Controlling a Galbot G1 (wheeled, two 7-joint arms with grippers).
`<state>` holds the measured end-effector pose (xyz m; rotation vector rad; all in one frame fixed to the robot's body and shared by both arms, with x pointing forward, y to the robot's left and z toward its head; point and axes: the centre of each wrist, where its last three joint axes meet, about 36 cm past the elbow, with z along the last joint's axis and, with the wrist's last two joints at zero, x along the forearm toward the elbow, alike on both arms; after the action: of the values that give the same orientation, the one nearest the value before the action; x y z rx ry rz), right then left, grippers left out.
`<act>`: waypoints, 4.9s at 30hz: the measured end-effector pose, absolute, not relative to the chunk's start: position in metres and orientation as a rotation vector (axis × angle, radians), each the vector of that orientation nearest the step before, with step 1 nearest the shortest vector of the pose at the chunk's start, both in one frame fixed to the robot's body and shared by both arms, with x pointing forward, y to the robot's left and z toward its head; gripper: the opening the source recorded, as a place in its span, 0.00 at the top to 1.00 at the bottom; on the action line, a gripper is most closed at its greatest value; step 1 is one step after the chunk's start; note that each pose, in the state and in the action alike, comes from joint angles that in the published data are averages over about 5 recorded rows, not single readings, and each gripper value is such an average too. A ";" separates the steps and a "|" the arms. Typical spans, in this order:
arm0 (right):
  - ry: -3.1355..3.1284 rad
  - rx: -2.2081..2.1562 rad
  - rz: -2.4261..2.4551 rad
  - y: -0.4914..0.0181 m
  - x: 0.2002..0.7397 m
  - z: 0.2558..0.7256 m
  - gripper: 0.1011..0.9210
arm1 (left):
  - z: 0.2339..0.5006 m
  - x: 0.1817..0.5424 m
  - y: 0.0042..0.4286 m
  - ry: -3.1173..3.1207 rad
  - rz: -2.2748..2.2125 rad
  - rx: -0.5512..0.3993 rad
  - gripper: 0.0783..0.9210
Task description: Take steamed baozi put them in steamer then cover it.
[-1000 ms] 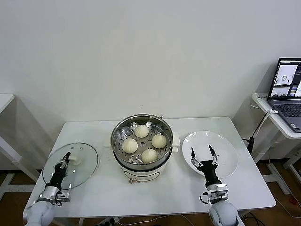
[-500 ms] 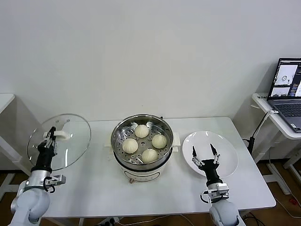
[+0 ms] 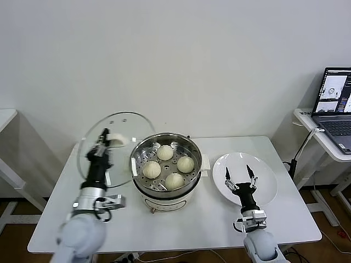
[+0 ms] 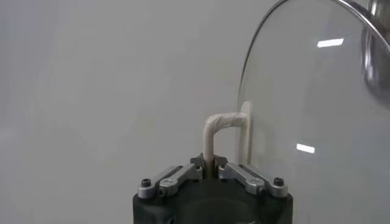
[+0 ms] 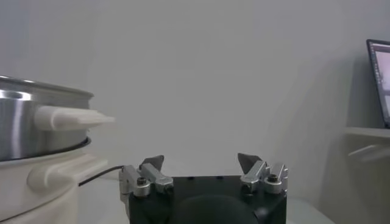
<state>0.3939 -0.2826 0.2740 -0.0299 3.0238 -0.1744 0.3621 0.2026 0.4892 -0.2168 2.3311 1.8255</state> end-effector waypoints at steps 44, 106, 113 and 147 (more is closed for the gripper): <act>3.035 0.006 -0.184 -0.284 0.402 0.266 0.12 | 0.456 0.412 0.038 2.311 2.118 0.012 0.87; 3.027 -0.005 -0.186 -0.280 0.409 0.267 0.12 | 0.437 0.412 0.047 2.306 2.210 0.035 0.47; 3.020 -0.006 -0.189 -0.280 0.410 0.270 0.12 | 0.448 0.396 0.055 2.340 2.156 0.063 0.23; 3.103 0.105 0.032 -0.299 0.379 0.307 0.12 | 0.429 0.372 0.309 3.007 0.757 0.051 0.12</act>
<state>0.3792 -0.2994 0.3066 0.1052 3.1033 0.0318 0.3719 0.3089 0.4286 0.0505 3.0074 0.7572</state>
